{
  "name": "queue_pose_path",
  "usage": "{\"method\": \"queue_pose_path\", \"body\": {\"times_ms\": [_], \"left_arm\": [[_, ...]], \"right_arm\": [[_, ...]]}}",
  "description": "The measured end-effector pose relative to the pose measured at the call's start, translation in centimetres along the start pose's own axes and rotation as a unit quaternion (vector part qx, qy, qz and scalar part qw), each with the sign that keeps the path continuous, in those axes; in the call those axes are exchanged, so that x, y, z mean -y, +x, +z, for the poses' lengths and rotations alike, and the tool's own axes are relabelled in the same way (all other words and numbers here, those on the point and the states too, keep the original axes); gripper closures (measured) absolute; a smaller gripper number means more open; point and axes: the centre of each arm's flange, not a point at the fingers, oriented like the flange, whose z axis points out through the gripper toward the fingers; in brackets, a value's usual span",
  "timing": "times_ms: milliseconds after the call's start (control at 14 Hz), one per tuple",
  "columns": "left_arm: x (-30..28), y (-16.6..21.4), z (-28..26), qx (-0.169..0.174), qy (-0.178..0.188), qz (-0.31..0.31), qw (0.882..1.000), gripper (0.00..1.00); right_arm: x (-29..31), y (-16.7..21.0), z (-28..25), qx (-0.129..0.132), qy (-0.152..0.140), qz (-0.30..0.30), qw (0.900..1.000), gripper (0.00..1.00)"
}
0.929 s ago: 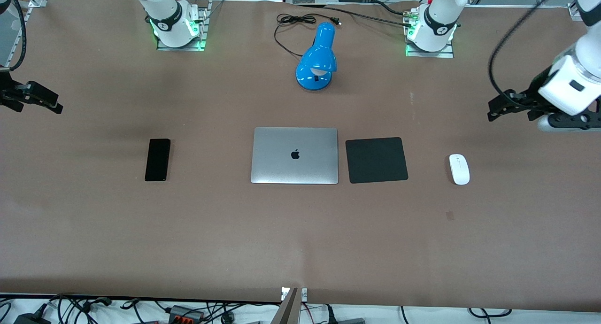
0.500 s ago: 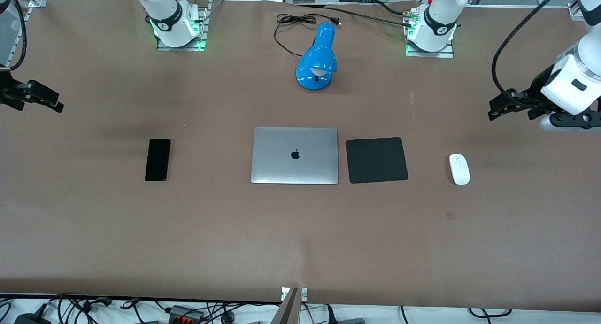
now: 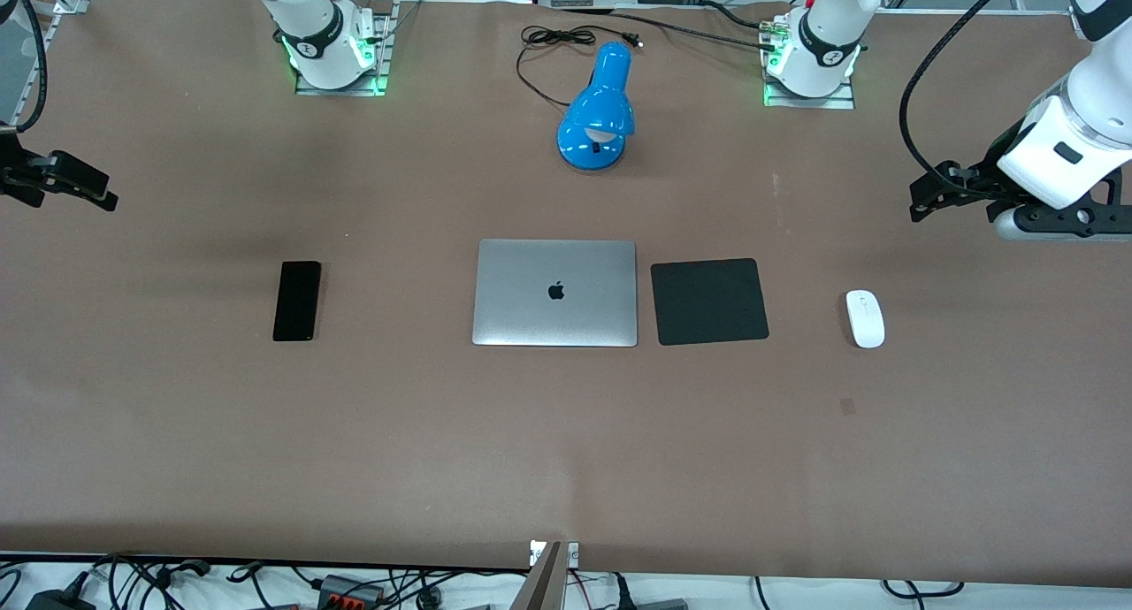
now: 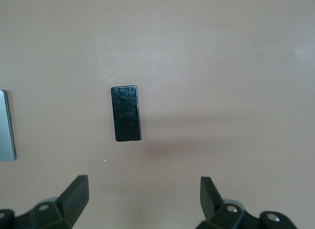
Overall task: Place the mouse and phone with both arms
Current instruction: 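Reach the right gripper to the black phone while the left gripper reaches the mouse, then grasp the phone with the right gripper while the left gripper grasps the mouse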
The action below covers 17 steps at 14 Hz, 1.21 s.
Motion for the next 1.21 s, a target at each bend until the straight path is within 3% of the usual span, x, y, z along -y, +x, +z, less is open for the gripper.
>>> {"method": "queue_pose_path", "body": {"times_ms": [214, 357, 571, 857, 1000, 1214], "left_arm": [[-0.2, -0.3, -0.4, -0.002, 0.011, 0.004, 1.0, 0.0], [-0.3, -0.6, -0.7, -0.003, 0.022, 0.006, 1.0, 0.0], [-0.2, -0.6, -0.8, -0.004, 0.023, 0.006, 1.0, 0.0], [0.7, 0.1, 0.5, 0.008, 0.022, -0.003, 1.0, 0.0], [2.2, 0.8, 2.1, 0.026, 0.022, -0.016, 0.999, 0.0], [4.6, 2.3, 8.2, 0.102, 0.021, -0.033, 0.994, 0.0]], "right_arm": [[0.1, 0.4, 1.1, 0.011, -0.001, -0.001, 1.0, 0.0], [0.6, 1.2, 3.4, 0.033, -0.004, -0.004, 0.999, 0.0], [2.5, 3.1, 8.7, 0.069, -0.004, -0.014, 0.998, 0.0], [5.4, 6.1, 17.2, 0.088, 0.002, -0.022, 0.996, 0.0], [5.7, 6.8, 20.9, 0.101, -0.002, -0.022, 0.995, 0.0], [6.2, 7.1, 25.2, 0.114, 0.024, -0.004, 0.993, 0.0]]}}
